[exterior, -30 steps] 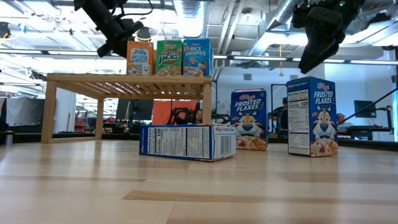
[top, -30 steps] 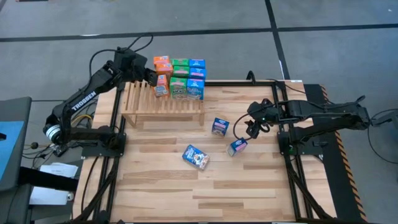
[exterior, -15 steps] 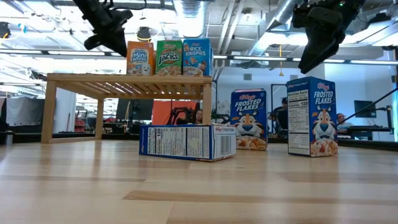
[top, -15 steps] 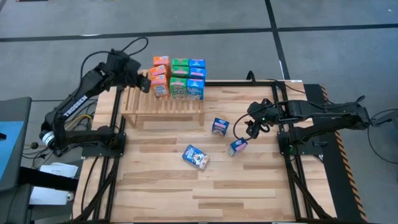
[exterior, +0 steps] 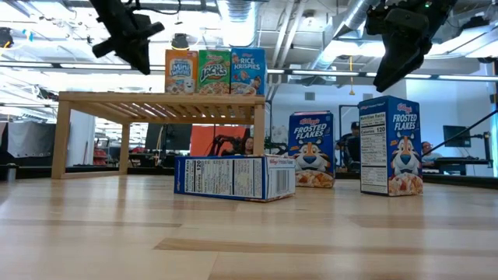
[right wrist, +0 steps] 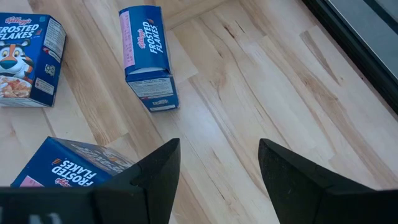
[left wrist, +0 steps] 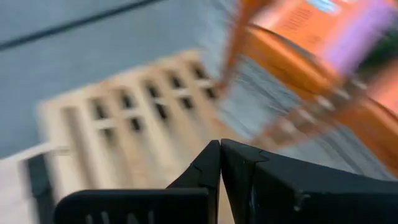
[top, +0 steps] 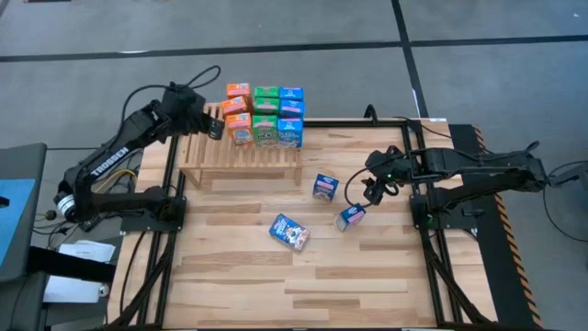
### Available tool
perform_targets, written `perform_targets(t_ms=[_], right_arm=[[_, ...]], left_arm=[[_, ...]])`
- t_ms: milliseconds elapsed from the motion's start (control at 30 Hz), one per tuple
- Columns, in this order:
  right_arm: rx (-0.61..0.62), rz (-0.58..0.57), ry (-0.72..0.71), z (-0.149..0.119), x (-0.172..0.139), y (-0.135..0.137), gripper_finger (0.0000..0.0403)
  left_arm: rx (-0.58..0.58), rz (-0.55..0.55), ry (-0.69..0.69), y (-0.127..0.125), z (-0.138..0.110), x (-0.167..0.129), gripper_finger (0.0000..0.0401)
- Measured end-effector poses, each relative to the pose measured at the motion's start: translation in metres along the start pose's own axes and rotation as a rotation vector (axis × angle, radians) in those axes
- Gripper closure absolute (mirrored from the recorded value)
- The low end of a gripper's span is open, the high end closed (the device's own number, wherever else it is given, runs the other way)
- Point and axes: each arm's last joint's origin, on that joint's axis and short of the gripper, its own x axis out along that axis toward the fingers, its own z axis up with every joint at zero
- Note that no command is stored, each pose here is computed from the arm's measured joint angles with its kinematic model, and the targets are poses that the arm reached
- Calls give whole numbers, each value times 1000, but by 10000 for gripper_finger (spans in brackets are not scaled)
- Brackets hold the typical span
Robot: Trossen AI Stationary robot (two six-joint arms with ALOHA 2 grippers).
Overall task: Stack cereal on shelf
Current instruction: Put the top blue cereal on the shelf
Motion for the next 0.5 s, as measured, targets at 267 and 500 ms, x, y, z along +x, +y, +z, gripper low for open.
perform_targets(t_ms=[267,500], right_arm=[[-20,0,1,0,0,0,163],[-40,0,0,0,0,0,163]], left_arm=[[-106,-238,-9,-3,-5,-27,401],[-173,-98,-147,-5,-1,-36,401]])
